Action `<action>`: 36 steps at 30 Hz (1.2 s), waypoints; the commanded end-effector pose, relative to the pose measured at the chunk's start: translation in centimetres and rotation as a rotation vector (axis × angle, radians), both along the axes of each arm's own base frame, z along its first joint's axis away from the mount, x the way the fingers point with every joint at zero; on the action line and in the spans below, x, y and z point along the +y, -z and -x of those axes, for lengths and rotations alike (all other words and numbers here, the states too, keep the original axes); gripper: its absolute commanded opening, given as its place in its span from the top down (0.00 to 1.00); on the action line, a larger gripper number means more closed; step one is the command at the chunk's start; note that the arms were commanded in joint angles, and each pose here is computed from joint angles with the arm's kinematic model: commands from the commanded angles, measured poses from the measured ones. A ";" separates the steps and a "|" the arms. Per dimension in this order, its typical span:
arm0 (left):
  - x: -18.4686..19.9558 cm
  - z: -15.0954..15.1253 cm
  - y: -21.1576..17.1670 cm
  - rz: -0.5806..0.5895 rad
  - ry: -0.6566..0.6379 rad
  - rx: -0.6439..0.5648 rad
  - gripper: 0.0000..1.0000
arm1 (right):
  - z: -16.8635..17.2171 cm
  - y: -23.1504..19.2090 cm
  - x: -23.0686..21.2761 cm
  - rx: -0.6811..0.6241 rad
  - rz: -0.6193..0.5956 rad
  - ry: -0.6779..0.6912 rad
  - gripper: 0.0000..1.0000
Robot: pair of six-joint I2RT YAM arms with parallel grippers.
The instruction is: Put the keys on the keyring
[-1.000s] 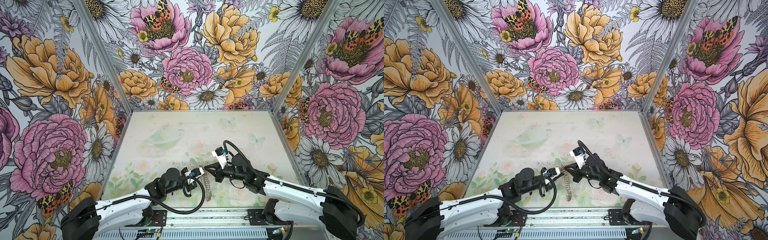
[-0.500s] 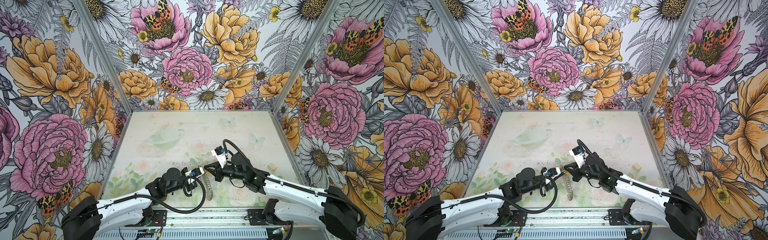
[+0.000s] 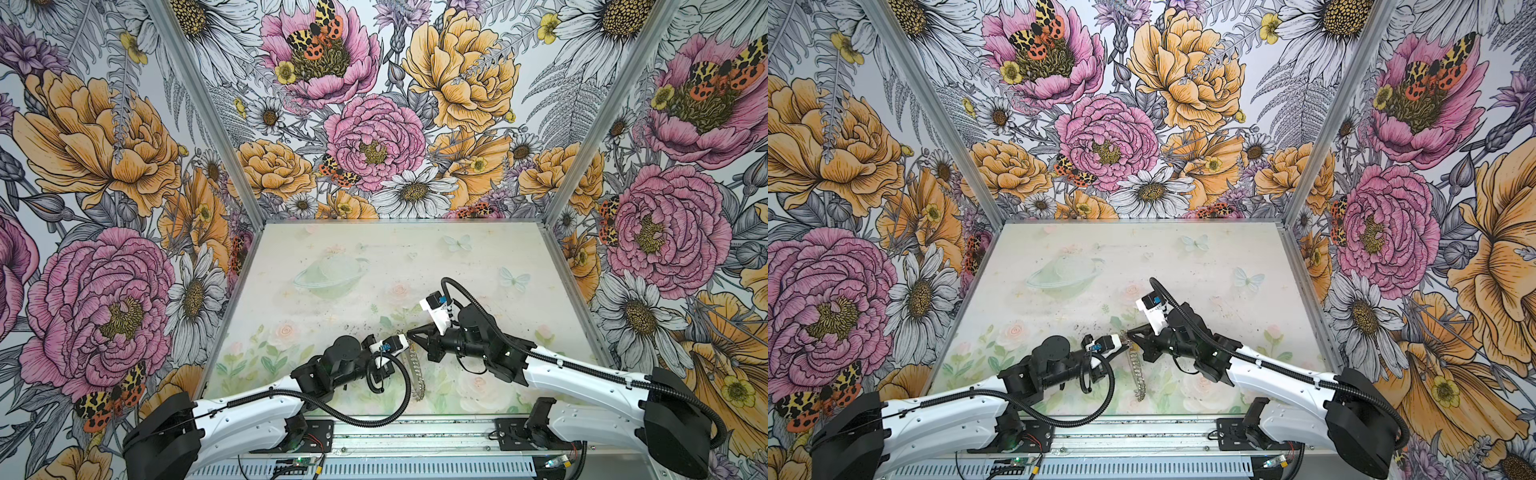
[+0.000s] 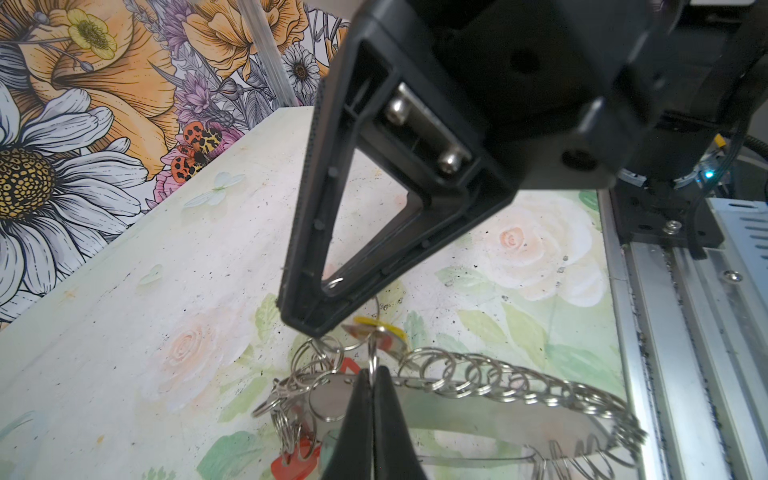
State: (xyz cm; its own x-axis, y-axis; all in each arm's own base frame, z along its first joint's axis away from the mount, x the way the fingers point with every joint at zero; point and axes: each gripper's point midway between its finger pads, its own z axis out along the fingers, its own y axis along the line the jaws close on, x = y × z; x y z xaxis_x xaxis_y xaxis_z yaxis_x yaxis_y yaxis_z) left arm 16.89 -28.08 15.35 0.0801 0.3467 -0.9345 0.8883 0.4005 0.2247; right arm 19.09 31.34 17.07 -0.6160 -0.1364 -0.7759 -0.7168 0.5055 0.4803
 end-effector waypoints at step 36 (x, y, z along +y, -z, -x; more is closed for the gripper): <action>-0.3 -1.3 -1.3 0.020 -0.043 -0.043 1.00 | 0.6 -2.0 1.4 0.020 -0.046 -0.043 1.00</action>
